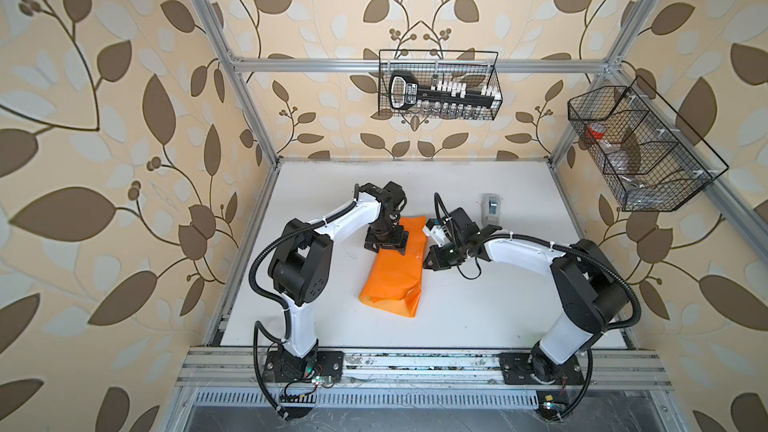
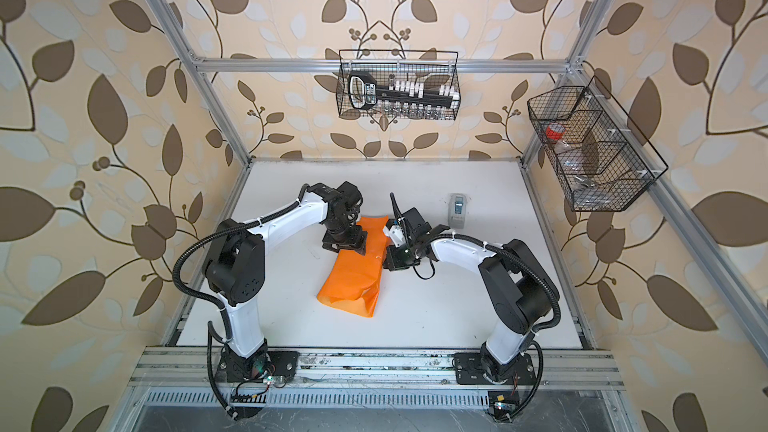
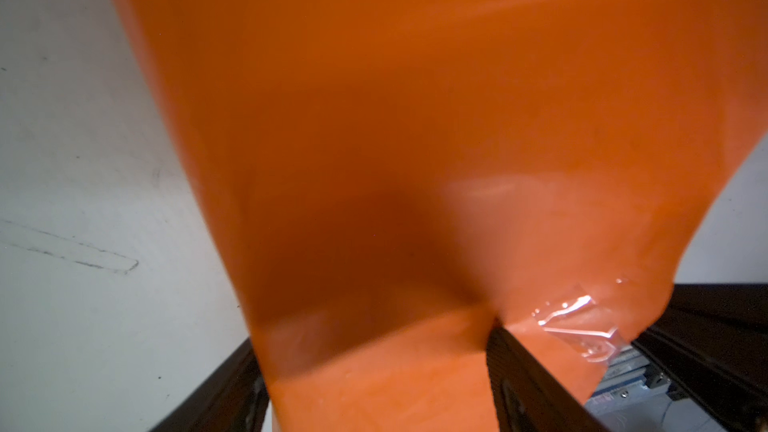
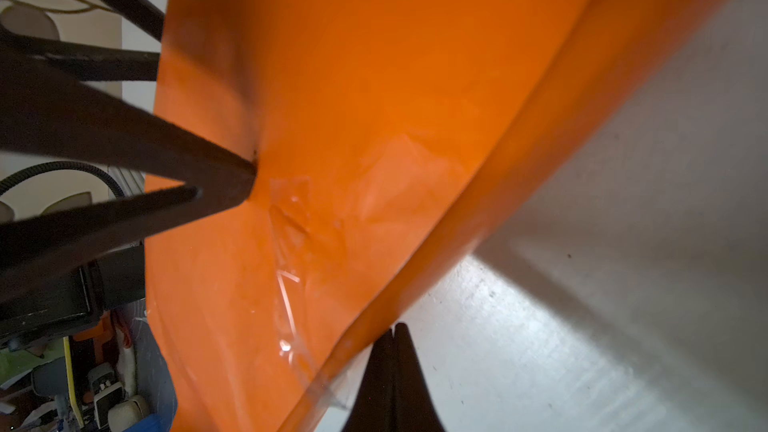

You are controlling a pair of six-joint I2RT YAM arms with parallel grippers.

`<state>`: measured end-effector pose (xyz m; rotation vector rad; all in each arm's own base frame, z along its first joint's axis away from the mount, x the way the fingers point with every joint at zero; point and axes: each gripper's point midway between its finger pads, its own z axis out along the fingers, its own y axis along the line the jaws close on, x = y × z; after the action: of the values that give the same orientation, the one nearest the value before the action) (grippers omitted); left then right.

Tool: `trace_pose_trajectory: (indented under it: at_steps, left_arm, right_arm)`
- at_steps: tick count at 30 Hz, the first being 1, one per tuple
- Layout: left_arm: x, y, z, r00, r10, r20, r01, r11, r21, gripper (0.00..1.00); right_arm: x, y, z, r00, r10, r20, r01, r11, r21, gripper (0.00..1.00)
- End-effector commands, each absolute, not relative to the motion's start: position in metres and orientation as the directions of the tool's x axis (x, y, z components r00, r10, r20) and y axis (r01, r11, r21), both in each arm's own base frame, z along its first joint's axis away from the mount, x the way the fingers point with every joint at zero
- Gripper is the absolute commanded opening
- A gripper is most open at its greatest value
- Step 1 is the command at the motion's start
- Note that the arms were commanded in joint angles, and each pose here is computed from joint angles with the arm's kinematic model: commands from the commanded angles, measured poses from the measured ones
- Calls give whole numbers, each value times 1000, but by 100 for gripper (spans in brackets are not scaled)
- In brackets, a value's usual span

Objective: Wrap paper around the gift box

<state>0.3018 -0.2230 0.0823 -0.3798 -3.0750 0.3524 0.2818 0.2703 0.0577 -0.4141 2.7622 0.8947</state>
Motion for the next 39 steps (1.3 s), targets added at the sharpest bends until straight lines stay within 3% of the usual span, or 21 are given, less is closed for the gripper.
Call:
trace_pose_trajectory:
  at_steps: [1,7,15,20,31,39]
  left_arm:
    - [289,-226,53,-967,248,64,232,953,-194,79]
    - [288,-226,53,-966,249,66,232,953,-196,80]
    - [288,-227,53,-966,249,66,232,953,-193,80]
    - [287,-226,53,-966,249,67,232,954,-190,79]
    - [288,-228,53,-966,251,67,235,953,-194,80]
    - [287,-229,54,-965,255,65,238,952,-194,80]
  right_arm:
    - [287,248,60,-944,-162,-287,-294,810,507,0]
    - [284,221,80,-934,-124,-334,-279,839,467,1]
    - [271,253,109,-909,-168,-383,-352,801,484,1]
    - [270,269,113,-908,-152,-390,-351,784,511,14]
    - [280,285,115,-922,-54,-382,-286,761,583,15]
    - [281,285,99,-933,-56,-356,-264,779,569,23]
